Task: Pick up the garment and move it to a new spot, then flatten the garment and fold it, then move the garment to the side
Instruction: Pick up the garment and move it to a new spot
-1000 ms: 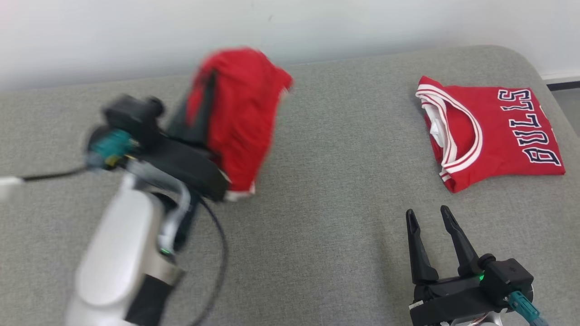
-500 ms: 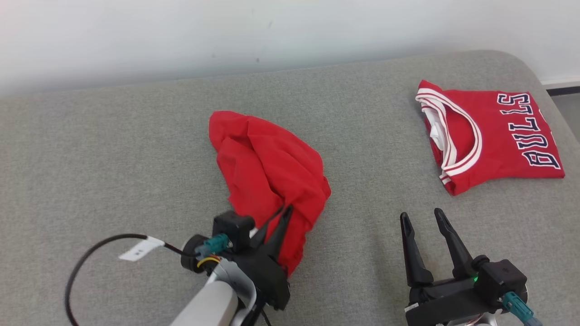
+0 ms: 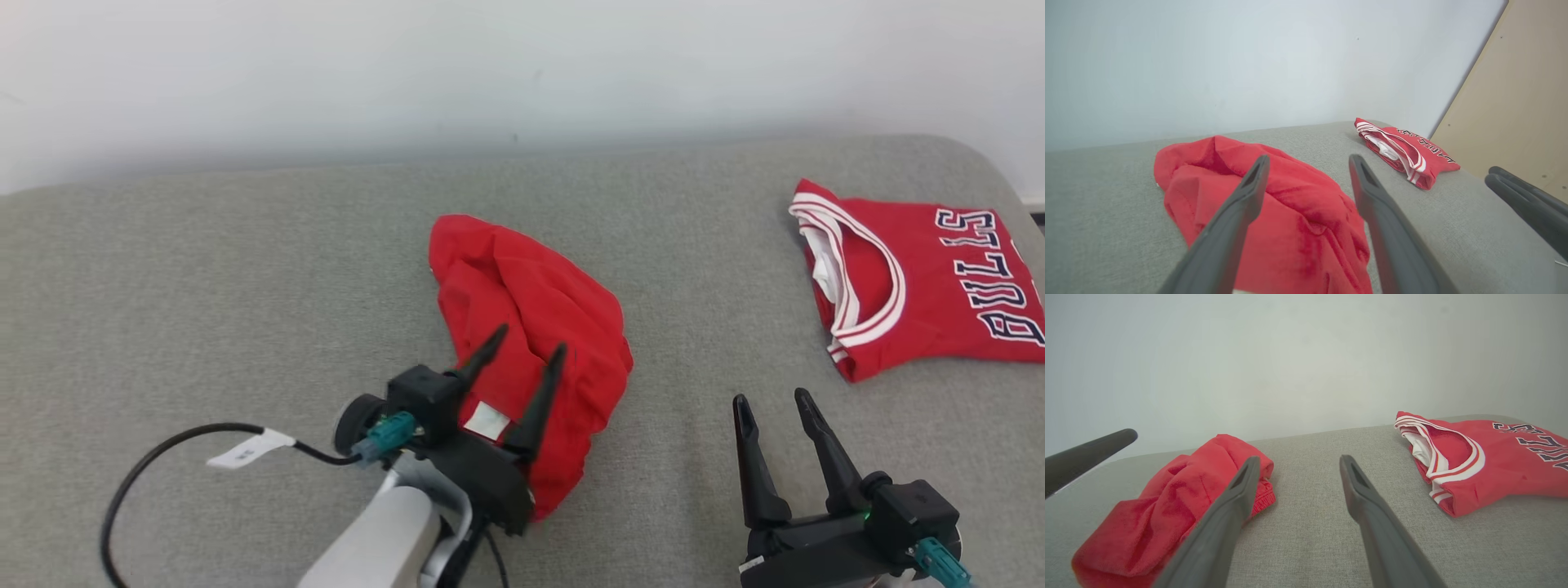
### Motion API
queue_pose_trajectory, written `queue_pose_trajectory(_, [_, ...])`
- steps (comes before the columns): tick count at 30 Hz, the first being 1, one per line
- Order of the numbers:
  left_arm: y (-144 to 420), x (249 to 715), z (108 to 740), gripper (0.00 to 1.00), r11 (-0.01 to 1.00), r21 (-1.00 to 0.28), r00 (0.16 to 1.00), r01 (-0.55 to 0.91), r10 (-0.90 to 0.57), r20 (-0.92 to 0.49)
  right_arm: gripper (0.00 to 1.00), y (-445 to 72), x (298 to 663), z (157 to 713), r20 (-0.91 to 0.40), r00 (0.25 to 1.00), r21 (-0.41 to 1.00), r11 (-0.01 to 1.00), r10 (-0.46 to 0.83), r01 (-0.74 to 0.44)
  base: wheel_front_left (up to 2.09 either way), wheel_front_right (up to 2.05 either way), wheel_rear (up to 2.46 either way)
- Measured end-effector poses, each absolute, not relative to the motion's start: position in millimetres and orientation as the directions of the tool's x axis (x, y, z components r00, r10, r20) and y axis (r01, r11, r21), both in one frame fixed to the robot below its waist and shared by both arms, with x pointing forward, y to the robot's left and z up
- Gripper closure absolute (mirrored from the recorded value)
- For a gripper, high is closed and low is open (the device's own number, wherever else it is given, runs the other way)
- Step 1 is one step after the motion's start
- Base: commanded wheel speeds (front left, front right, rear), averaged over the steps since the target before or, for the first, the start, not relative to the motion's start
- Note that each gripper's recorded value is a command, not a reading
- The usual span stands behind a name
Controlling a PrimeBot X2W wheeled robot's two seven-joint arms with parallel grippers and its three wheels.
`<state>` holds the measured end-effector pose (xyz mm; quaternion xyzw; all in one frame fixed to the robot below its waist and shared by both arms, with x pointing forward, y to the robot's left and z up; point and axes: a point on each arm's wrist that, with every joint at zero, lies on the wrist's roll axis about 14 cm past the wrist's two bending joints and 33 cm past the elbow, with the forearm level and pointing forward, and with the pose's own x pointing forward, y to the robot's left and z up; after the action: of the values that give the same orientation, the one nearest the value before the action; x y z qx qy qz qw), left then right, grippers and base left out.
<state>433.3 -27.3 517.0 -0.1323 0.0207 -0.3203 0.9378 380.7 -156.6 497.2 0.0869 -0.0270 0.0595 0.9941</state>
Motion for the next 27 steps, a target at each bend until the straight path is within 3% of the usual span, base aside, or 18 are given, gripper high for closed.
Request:
queue_pose_trajectory(12, [79, 432, 527, 0.00, 0.922, -0.074, 0.924, 0.380, -0.374, 0.080, 0.00, -148, 373, 503, 0.081, 0.987, 0.172, 0.974, 0.138, -0.150, 0.00, 0.00, 0.00])
queue_pose_trajectory(27, [178, 381, 515, 0.00, 0.990, -0.074, 0.990, 0.122, -0.115, 0.085, 0.00, -146, 370, 503, 0.081, 0.986, 0.165, 0.974, 0.146, -0.158, 0.00, 0.00, 0.00])
